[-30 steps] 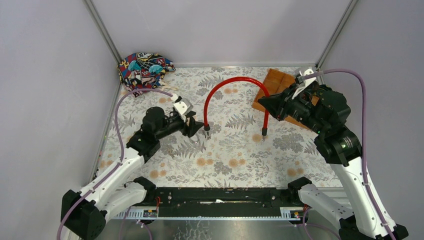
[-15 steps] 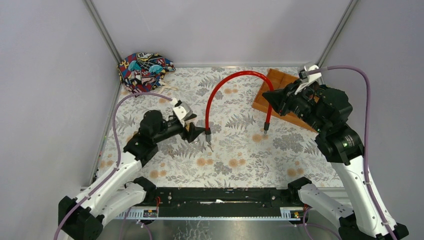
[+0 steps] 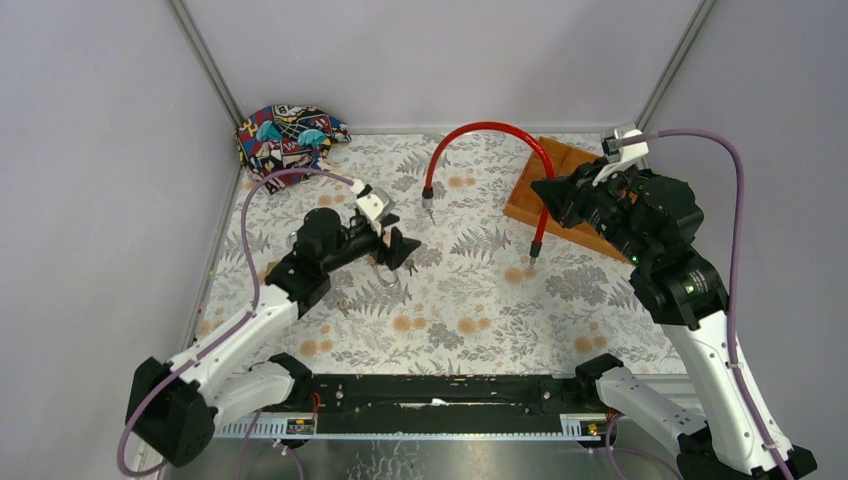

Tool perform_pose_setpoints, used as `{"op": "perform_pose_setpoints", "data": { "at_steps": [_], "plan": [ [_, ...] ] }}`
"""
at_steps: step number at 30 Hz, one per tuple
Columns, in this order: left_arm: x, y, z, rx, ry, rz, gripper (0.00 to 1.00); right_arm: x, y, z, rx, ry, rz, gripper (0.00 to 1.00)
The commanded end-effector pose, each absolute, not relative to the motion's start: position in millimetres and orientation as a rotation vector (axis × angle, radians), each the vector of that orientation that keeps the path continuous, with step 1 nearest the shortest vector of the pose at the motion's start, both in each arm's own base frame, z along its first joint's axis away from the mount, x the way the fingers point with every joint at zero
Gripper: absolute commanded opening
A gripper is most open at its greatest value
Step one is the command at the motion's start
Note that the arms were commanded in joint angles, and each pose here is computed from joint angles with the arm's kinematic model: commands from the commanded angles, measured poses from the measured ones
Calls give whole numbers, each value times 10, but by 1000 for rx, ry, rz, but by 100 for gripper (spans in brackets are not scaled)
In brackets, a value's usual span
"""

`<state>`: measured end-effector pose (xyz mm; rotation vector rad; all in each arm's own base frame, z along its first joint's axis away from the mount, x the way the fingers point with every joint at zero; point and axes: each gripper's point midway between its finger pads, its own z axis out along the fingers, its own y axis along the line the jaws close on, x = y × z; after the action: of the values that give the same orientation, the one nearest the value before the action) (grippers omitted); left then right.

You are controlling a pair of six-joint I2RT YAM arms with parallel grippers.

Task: Lock with the key
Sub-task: Pick up the lock from the center of the board, then lock the lock.

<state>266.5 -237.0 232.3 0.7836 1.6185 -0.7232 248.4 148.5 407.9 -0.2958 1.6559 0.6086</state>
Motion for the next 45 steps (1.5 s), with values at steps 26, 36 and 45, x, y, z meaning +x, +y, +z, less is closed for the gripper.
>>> {"op": "perform_pose_setpoints", "data": {
  "at_steps": [26, 36, 45],
  "plan": [
    [2828, -2847, 2472, 580, 1625, -956, 5, 2313, 1581, 4548, -232, 1501, 784, 0],
    [1501, -3136, 4659, 916, 959, -1556, 0, 1794, 1791, 5857, -281, 929, 1189, 0],
    [632, -3022, 5323, 1312, 440, -1452, 0, 990, 1505, 6697, -338, 430, 1355, 0]
  ]
}}
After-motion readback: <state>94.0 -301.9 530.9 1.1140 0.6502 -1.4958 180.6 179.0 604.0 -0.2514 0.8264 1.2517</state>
